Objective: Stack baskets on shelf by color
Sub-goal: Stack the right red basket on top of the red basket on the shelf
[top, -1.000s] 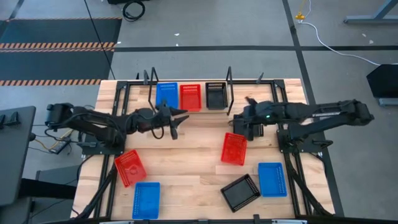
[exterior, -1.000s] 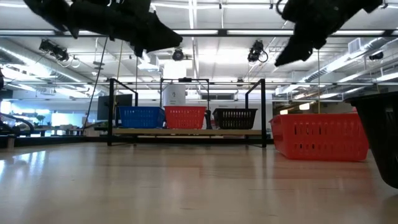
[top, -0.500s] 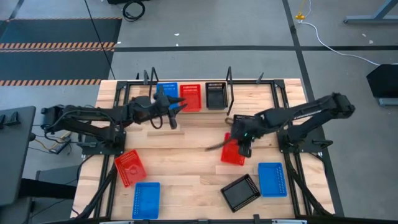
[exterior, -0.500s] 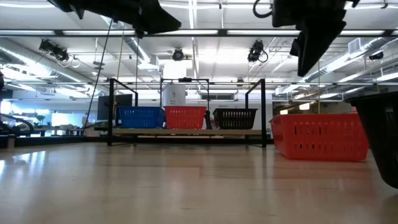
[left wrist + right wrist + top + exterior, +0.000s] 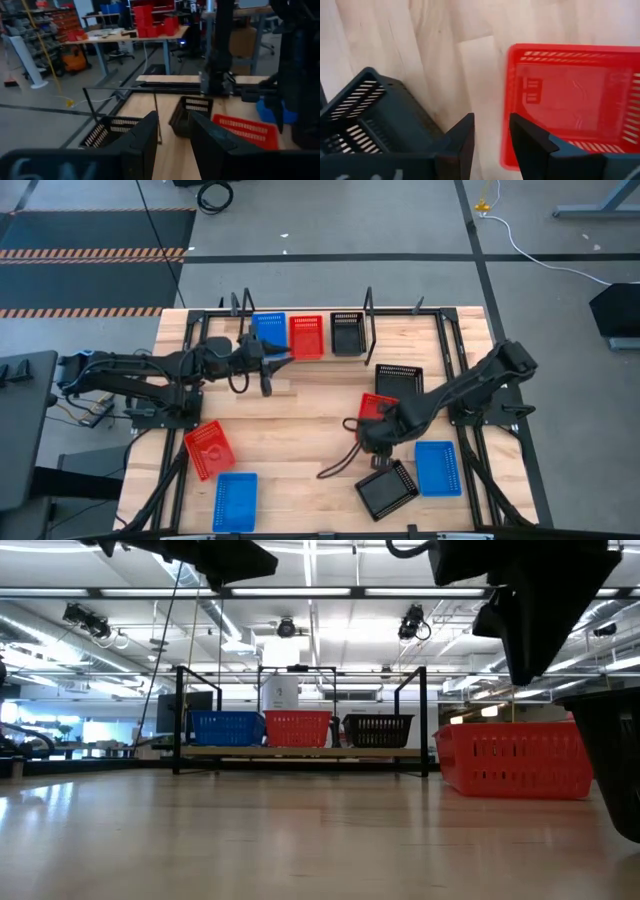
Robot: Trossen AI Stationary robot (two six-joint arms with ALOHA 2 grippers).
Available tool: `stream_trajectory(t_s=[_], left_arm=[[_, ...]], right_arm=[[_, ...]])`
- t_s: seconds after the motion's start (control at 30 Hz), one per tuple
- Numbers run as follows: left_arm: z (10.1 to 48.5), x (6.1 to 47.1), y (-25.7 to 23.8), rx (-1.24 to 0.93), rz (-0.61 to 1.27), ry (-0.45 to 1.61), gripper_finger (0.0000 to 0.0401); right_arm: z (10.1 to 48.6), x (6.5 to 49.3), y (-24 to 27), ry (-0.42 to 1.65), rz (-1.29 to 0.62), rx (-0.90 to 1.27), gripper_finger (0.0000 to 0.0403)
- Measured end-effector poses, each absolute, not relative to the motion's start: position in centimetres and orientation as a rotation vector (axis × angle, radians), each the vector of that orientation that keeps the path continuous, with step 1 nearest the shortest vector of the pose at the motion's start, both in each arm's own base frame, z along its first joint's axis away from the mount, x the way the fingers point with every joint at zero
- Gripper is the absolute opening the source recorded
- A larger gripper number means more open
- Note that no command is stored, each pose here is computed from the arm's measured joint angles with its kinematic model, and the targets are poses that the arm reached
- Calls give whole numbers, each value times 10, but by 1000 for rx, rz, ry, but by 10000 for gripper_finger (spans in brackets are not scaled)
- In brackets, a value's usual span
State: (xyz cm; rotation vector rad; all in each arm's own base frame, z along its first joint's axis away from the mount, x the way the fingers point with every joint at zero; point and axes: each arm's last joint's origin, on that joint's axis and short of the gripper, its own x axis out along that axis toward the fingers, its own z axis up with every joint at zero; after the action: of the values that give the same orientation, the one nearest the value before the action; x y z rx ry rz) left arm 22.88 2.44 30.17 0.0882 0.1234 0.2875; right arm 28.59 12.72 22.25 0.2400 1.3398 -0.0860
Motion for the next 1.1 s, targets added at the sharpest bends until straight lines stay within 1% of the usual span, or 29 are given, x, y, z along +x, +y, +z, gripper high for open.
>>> stream_trajectory(t_s=[0.17, 0.37, 0.47, 0.57, 0.7, 0.8, 0.9, 1.1], left_arm=[[293, 228, 15, 60, 249, 208, 117], [275, 223, 2, 33, 199, 391, 117], [274, 222, -2, 42, 203, 413, 117], [276, 220, -4, 54, 203, 399, 117], [279, 217, -4, 63, 200, 386, 117], [280, 214, -5, 66, 193, 394, 117], [282, 212, -7, 66, 184, 382, 117], [284, 212, -8, 79, 210, 364, 117]], right_arm=[[207, 288, 137, 1391, -126, 223, 177], [193, 290, 135, 1426, -238, 167, 238], [187, 293, 132, 1439, -257, 186, 251], [177, 297, 132, 1456, -287, 197, 249], [160, 303, 135, 1482, -298, 186, 230], [151, 304, 136, 1502, -297, 165, 204], [150, 304, 135, 1509, -269, 125, 165], [154, 306, 133, 1486, -250, 129, 66]])
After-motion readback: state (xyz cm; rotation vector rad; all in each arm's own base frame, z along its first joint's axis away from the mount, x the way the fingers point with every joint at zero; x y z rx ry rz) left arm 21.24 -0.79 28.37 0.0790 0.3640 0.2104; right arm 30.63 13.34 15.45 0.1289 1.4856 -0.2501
